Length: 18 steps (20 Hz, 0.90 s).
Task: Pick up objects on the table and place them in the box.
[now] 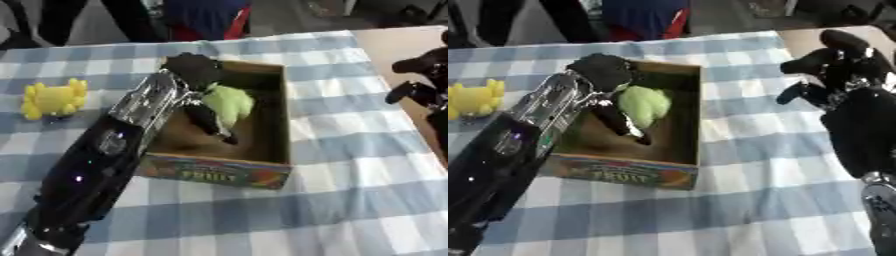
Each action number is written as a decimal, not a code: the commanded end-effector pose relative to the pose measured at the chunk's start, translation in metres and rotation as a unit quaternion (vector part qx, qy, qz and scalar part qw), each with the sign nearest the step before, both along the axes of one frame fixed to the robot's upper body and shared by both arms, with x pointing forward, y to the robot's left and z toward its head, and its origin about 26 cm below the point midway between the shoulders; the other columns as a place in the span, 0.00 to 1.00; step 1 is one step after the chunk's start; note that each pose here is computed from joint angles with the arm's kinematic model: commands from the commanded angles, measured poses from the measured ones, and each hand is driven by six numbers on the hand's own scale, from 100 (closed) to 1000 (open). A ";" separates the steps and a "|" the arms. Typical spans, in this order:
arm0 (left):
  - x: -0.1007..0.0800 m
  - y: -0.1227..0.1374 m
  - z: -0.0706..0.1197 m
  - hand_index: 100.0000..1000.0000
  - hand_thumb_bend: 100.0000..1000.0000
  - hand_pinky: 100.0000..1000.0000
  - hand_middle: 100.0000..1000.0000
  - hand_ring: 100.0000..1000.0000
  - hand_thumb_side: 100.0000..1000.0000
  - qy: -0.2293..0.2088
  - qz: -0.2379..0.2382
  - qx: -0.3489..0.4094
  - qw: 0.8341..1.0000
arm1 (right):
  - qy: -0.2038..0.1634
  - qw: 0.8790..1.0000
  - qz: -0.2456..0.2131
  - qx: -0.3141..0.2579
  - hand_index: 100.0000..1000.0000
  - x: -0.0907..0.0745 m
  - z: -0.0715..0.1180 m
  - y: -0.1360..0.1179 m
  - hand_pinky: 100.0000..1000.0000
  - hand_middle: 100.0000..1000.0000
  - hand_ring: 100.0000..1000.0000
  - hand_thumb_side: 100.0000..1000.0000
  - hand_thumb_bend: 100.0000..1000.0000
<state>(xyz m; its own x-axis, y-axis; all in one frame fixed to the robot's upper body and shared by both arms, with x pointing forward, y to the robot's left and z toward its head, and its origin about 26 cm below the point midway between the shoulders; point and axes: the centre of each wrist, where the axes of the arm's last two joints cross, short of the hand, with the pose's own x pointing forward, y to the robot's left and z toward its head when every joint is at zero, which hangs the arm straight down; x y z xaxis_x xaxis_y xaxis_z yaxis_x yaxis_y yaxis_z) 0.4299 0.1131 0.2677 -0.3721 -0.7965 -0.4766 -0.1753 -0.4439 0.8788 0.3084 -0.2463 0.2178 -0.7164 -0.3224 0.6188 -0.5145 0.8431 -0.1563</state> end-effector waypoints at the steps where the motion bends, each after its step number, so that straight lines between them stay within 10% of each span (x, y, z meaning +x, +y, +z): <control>1: -0.005 0.007 0.018 1.00 0.91 0.49 0.87 0.90 0.95 -0.048 0.004 -0.022 0.999 | -0.015 1.000 -0.003 -0.002 0.83 -0.004 0.008 -0.003 0.51 0.60 0.72 1.00 0.00; 11: -0.033 0.032 0.052 0.98 0.78 0.38 0.83 0.86 0.91 -0.192 -0.027 -0.137 0.971 | -0.014 1.000 -0.019 -0.001 0.83 -0.005 0.005 -0.010 0.51 0.60 0.72 1.00 0.00; 13: -0.042 0.047 0.061 0.99 0.65 0.39 0.85 0.87 0.82 -0.201 -0.021 -0.146 0.968 | -0.013 1.000 -0.024 -0.002 0.83 -0.005 0.003 -0.012 0.51 0.60 0.72 1.00 0.00; 18: -0.048 0.101 0.075 1.00 0.69 0.41 0.86 0.88 0.81 -0.161 0.044 -0.135 0.977 | -0.006 0.999 -0.034 -0.007 0.83 -0.007 0.000 -0.017 0.51 0.60 0.72 1.00 0.00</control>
<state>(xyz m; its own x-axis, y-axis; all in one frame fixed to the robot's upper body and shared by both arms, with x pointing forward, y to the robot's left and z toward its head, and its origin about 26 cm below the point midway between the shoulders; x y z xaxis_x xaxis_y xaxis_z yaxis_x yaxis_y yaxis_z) 0.3890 0.1979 0.3240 -0.1997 -0.9258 -0.3210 -0.4211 -0.2147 0.8812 0.3051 -0.2588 0.2086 -0.7191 -0.2873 0.6328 -0.4711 0.8709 -0.1398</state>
